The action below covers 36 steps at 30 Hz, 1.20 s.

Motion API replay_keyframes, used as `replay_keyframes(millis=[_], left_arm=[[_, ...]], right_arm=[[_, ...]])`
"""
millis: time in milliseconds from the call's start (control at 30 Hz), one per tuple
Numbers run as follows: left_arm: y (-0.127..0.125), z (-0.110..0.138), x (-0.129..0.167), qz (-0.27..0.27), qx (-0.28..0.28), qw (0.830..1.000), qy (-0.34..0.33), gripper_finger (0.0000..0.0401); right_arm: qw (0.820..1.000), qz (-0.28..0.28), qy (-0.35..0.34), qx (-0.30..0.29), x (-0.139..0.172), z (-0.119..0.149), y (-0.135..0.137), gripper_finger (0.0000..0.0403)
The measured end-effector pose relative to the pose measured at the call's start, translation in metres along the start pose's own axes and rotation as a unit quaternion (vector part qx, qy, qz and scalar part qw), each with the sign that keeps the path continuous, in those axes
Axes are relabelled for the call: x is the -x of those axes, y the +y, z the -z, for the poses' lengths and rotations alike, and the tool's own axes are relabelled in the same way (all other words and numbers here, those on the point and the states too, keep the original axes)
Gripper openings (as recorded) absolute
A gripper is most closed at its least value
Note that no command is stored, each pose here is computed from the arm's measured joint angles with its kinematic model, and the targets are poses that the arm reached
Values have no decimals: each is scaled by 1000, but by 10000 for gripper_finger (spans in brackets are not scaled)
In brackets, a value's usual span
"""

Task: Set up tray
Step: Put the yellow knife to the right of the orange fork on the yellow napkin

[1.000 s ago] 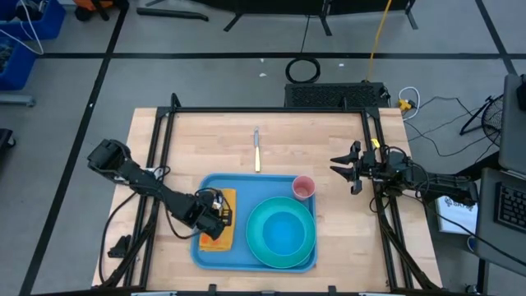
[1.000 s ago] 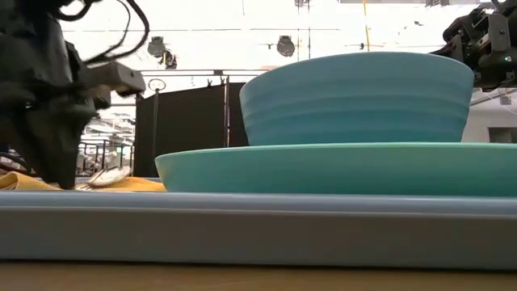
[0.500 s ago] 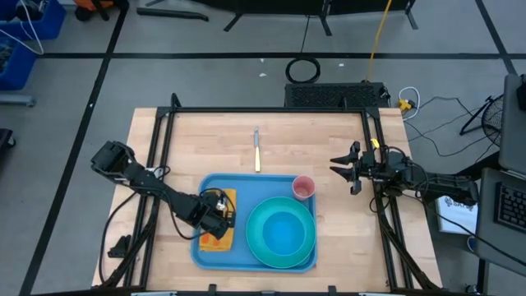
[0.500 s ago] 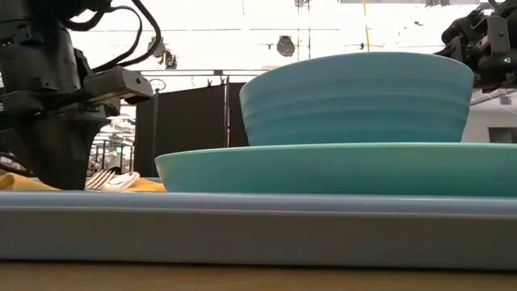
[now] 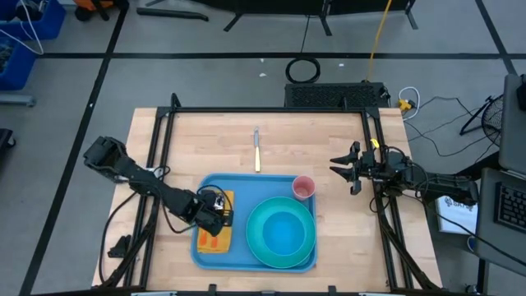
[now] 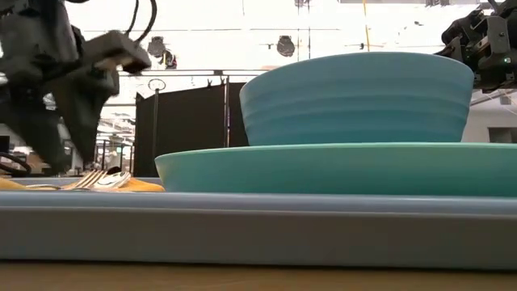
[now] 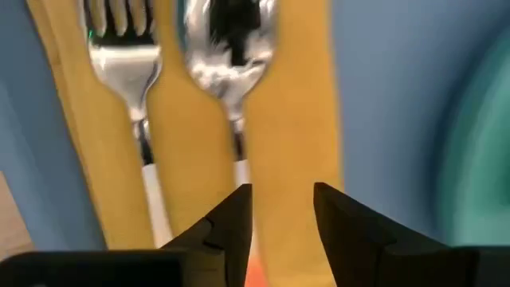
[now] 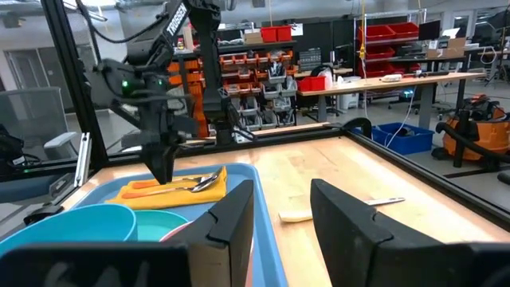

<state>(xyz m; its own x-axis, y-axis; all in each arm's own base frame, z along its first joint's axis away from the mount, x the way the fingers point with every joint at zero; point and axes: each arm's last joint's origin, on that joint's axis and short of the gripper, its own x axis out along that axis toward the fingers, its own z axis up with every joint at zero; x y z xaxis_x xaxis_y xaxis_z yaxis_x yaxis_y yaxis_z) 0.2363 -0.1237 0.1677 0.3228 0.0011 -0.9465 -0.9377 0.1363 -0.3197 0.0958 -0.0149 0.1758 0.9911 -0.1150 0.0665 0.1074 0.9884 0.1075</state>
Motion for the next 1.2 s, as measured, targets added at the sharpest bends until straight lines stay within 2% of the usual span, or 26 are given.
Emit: replay_keyframes(millis=[167, 233, 400, 500, 533, 600, 700, 733, 767, 800, 833, 900, 967, 1033, 1100, 1200], left_arm=[[-7, -15, 23, 68, -13, 997, -39, 140], [-13, -28, 35, 109, -45, 990, -73, 140], [-35, -75, 52, 187, -141, 958, -168, 140], [-50, -109, 55, 248, -178, 937, -171, 140], [-56, -119, 58, 283, -187, 925, -171, 140], [-69, -138, 64, 363, -217, 890, -170, 140], [-78, -160, 76, 454, -288, 821, -192, 140], [-80, -167, 80, 469, -296, 805, -209, 140], [-79, -173, 82, 473, -294, 801, -222, 140], [-77, -180, 82, 466, -286, 805, -231, 140], [-74, -188, 79, 449, -272, 818, -237, 140], [-62, -203, 69, 392, -222, 864, -224, 140], [-45, -217, 58, 328, -149, 913, -189, 140], [-27, -230, 50, 265, -95, 946, -163, 140], [-14, -240, 46, 226, -69, 960, -150, 140], [-6, -246, 41, 216, -66, 967, -115, 140]], right_arm=[[1000, 0, 0, 0, 0, 0, 0, 116], [1000, 0, 0, 0, 0, 0, 0, 116], [1000, 0, 0, 0, 0, 0, 0, 116], [1000, 0, -4, 0, 0, -1, 0, 116], [1000, 0, -5, -2, 0, -1, 0, 116], [1000, -2, -12, -8, 0, -2, 0, 116], [1000, -2, -14, -12, 0, -3, 0, 116], [1000, -2, -14, -12, 0, -3, 0, 116], [1000, -2, -14, -12, 0, -3, 0, 116], [1000, -2, -14, -12, 0, -3, 0, 116], [1000, -2, -14, -12, 0, -3, 0, 116], [1000, -2, -15, -12, 0, -3, 0, 116], [1000, -2, -15, -11, 0, -3, 0, 116], [1000, -2, -15, -11, 0, -3, 0, 116], [1000, -1, -15, -8, 0, -3, 0, 116], [1000, -1, -19, -8, 0, -4, 0, 116]])
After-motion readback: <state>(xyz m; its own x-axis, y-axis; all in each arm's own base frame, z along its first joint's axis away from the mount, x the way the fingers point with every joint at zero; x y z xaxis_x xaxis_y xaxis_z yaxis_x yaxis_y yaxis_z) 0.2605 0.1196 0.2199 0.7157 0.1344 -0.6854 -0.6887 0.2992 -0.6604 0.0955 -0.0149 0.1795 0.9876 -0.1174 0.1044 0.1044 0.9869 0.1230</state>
